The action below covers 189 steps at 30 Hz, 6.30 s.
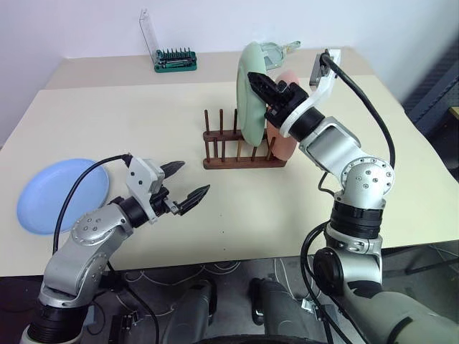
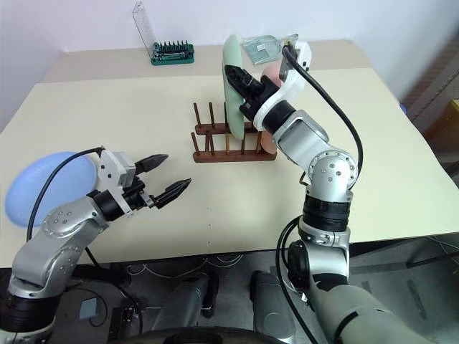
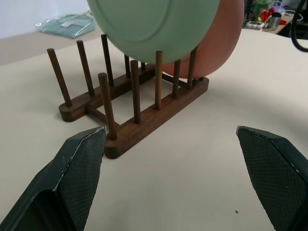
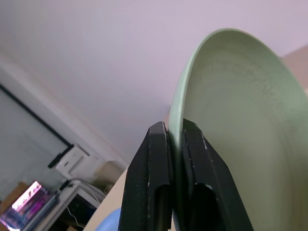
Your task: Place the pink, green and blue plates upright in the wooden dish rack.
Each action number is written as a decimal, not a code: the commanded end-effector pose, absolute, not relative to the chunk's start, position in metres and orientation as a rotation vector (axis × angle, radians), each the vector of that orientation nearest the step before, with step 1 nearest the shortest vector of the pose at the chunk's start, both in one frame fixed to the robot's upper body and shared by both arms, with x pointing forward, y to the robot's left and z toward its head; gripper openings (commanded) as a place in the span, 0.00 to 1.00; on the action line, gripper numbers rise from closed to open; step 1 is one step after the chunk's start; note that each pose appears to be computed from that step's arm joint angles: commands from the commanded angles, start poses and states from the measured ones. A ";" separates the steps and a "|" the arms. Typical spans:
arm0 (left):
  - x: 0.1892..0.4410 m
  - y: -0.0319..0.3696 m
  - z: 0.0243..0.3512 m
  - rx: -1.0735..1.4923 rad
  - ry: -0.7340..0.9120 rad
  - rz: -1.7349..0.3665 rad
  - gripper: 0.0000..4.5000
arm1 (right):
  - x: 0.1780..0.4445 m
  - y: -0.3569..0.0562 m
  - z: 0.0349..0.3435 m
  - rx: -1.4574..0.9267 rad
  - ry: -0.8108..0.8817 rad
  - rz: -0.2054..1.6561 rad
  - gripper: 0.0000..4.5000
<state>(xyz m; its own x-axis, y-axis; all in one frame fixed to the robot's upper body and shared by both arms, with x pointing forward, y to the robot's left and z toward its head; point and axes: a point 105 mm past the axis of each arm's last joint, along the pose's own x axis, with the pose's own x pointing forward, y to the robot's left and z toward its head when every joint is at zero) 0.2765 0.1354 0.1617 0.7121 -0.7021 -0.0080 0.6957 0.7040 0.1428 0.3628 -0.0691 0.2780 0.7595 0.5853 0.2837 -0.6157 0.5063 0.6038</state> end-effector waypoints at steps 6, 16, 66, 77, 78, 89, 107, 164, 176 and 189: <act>0.273 0.129 0.176 0.155 -0.104 -0.785 1.00 | 0.369 -0.070 0.273 0.771 0.008 0.667 0.16; 0.274 0.129 0.177 0.146 -0.108 -0.775 1.00 | 0.360 -0.064 0.291 0.607 -0.076 0.724 0.76; 0.228 0.401 0.099 -0.320 0.338 0.775 0.48 | 0.293 -0.004 0.292 -0.484 -0.574 1.216 0.77; 0.268 0.377 0.160 -0.349 -0.001 0.610 0.02 | 0.296 -0.007 0.286 -0.532 -0.561 1.190 0.77; 0.288 0.350 0.201 -0.252 -0.121 0.503 0.02 | 0.296 -0.005 0.282 -0.601 -0.582 1.187 0.77; 0.315 0.188 0.316 -0.085 -0.473 0.032 0.02 | 0.304 0.011 0.251 -1.015 -0.734 1.104 0.77; 0.300 0.155 0.313 -0.085 -0.446 -0.131 0.00 | 0.320 0.018 0.242 -1.119 -0.778 0.991 0.02; 0.271 0.200 0.175 0.239 -0.153 -0.353 0.78 | 0.341 0.009 0.304 0.843 -0.066 0.888 0.00; 0.271 0.199 0.175 0.239 -0.152 -0.347 0.79 | 0.353 0.009 0.290 0.865 0.029 0.793 0.08; 0.271 0.200 0.175 0.238 -0.147 -0.345 0.80 | 0.343 0.009 0.311 0.737 -0.095 0.868 0.99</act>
